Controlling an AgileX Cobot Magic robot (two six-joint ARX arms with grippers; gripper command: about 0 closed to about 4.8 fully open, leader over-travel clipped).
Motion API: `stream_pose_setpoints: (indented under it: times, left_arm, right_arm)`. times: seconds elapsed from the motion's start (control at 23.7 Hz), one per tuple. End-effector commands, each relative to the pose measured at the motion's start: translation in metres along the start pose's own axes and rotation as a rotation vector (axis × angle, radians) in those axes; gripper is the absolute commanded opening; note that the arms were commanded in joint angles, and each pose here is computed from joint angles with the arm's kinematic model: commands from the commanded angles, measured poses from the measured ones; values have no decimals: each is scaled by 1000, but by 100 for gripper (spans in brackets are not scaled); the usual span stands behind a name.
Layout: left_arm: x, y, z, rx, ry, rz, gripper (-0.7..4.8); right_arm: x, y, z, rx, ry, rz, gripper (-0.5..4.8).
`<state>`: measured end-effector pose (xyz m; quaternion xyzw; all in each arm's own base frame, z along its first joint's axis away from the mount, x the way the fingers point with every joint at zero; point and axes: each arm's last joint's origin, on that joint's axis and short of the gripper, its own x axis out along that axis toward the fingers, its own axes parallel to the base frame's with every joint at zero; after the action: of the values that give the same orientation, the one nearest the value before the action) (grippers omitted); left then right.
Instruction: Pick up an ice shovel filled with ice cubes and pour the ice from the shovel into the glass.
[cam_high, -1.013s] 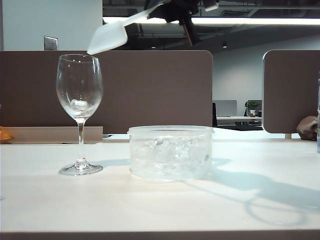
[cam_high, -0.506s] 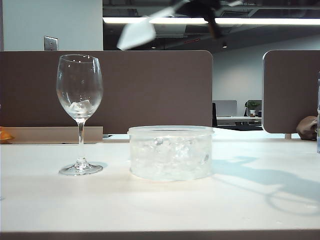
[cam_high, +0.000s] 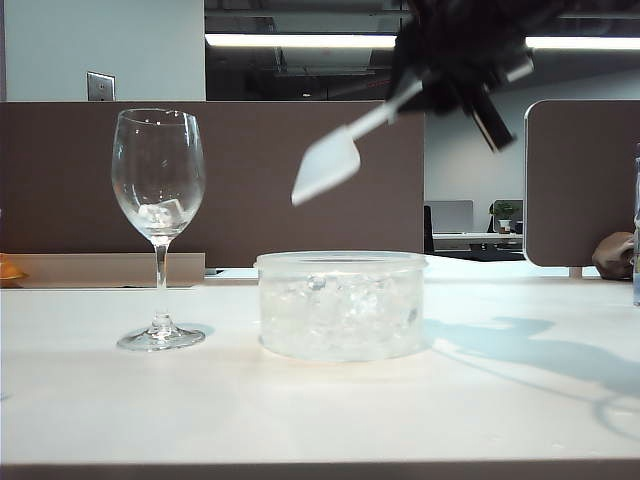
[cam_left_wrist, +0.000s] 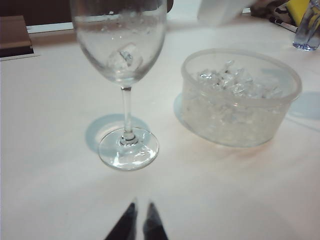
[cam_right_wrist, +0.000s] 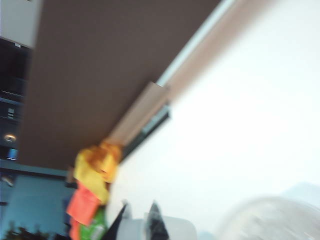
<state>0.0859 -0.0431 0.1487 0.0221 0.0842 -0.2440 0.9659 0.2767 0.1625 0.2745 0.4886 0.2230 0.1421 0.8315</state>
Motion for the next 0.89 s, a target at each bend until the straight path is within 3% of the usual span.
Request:
stream_pose_setpoints:
  times: [0.04, 0.63, 0.72, 0.8, 0.89]
  left_arm:
    - [0, 0, 0, 2, 3, -4, 29]
    - [0, 0, 0, 2, 3, -3, 29]
    - [0, 0, 0, 2, 3, -3, 29]
    - [0, 0, 0, 2, 3, -3, 29]
    - [0, 0, 0, 2, 3, -3, 29]
  right_arm:
    - [-2, -11, -6, -9, 15, -24, -5]
    - [-9, -61, -26, -6, 67, -160, -5]
    - [-9, -62, -27, -7, 67, -161, 33]
    - [-9, -62, -27, -7, 68, -161, 117]
    - [-9, -62, -27, -7, 67, -162, 134]
